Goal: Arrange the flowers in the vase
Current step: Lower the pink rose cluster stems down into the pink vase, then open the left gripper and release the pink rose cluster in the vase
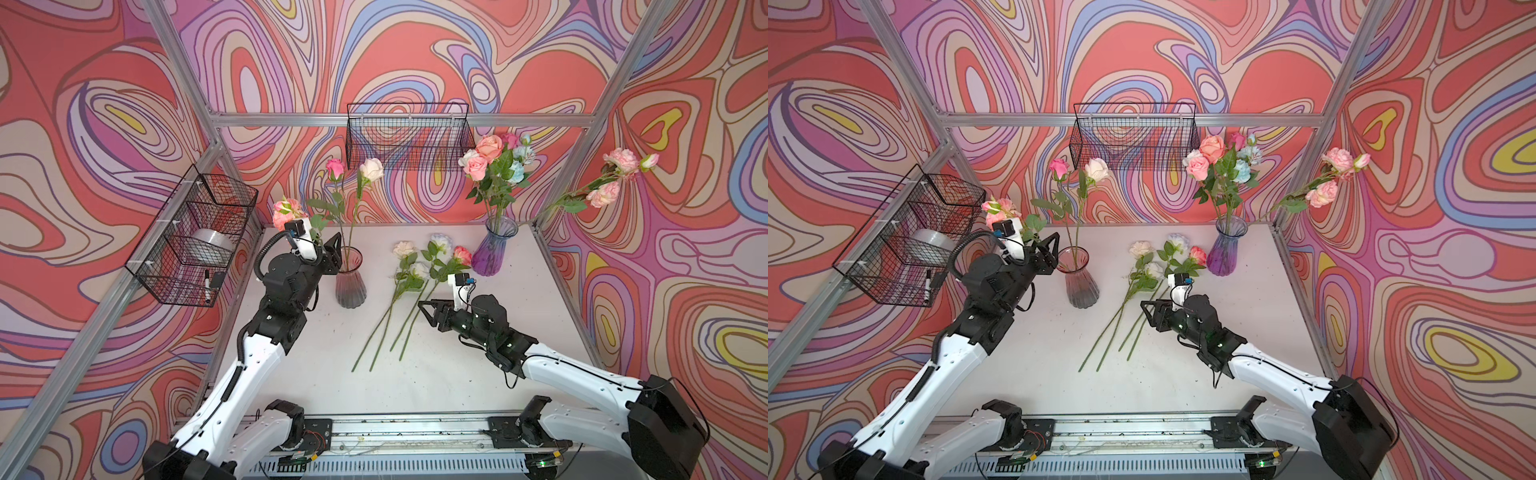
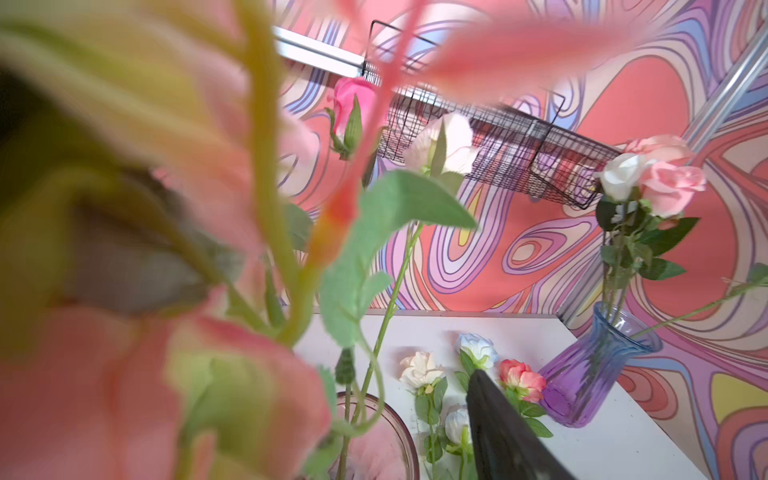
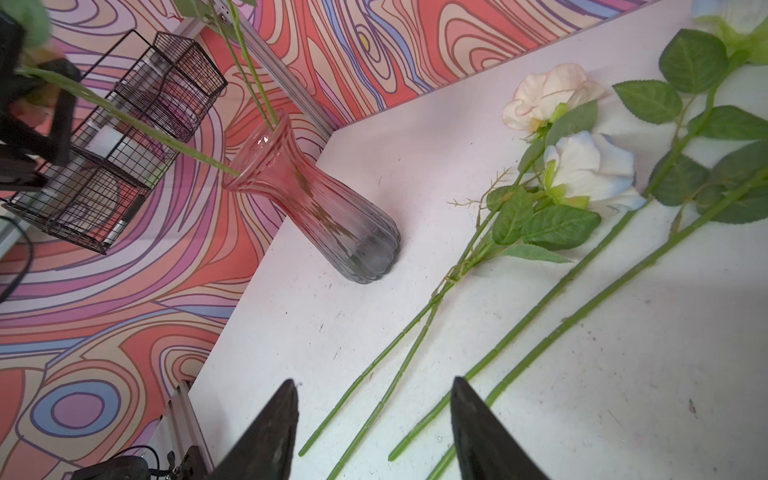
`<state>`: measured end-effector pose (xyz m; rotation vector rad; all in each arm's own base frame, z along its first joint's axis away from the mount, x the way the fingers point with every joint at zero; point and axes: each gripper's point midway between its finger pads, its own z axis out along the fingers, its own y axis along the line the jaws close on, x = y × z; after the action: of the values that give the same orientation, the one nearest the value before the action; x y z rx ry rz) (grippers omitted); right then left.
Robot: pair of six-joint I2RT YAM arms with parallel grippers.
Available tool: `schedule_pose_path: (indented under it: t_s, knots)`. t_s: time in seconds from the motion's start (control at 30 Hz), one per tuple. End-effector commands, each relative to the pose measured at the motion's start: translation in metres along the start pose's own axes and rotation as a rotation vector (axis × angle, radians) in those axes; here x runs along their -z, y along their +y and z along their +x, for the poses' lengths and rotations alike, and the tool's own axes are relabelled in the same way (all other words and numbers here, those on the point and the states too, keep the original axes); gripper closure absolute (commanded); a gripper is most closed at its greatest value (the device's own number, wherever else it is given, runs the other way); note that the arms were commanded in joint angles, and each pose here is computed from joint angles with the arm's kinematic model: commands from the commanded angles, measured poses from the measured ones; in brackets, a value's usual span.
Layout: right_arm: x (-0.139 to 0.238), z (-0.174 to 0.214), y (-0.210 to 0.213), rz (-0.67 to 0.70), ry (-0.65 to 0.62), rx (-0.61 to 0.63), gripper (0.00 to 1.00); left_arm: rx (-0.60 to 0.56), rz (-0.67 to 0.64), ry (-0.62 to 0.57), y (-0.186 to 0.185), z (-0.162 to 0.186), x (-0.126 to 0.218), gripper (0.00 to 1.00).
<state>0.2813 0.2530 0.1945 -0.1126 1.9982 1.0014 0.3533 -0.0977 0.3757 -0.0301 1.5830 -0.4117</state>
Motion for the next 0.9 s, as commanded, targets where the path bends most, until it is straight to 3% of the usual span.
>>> schedule_pose_path:
  t_s: [0.0, 0.2, 0.47, 0.7, 0.73, 0.77, 0.87]
  knots:
    - [0.001, -0.012, 0.002, 0.016, -0.026, 0.009, 0.40, -0.030, 0.041, 0.041, -0.010, -0.010, 0.023, 0.36]
    - [-0.001, -0.016, 0.006, 0.012, -0.021, 0.012, 0.40, -0.056, 0.022, 0.082, -0.009, -0.013, 0.037, 0.35]
    - [0.002, -0.019, 0.009, 0.011, -0.020, 0.014, 0.41, -0.072, 0.024, 0.186, -0.008, 0.016, -0.012, 0.35]
    - [0.008, -0.018, 0.006, 0.026, -0.024, 0.026, 0.39, -0.109, 0.020, 0.446, -0.012, 0.035, -0.029, 0.21]
    - [0.008, -0.017, 0.006, 0.023, -0.022, 0.031, 0.39, -0.108, 0.036, 0.479, -0.014, 0.042, -0.028, 0.13]
    - [0.008, -0.017, 0.006, 0.024, -0.019, 0.036, 0.39, -0.104, 0.042, 0.503, -0.013, 0.050, -0.026, 0.06]
    - [0.006, -0.014, 0.005, 0.024, -0.011, 0.042, 0.39, -0.077, 0.050, 0.532, -0.010, 0.073, -0.024, 0.03]
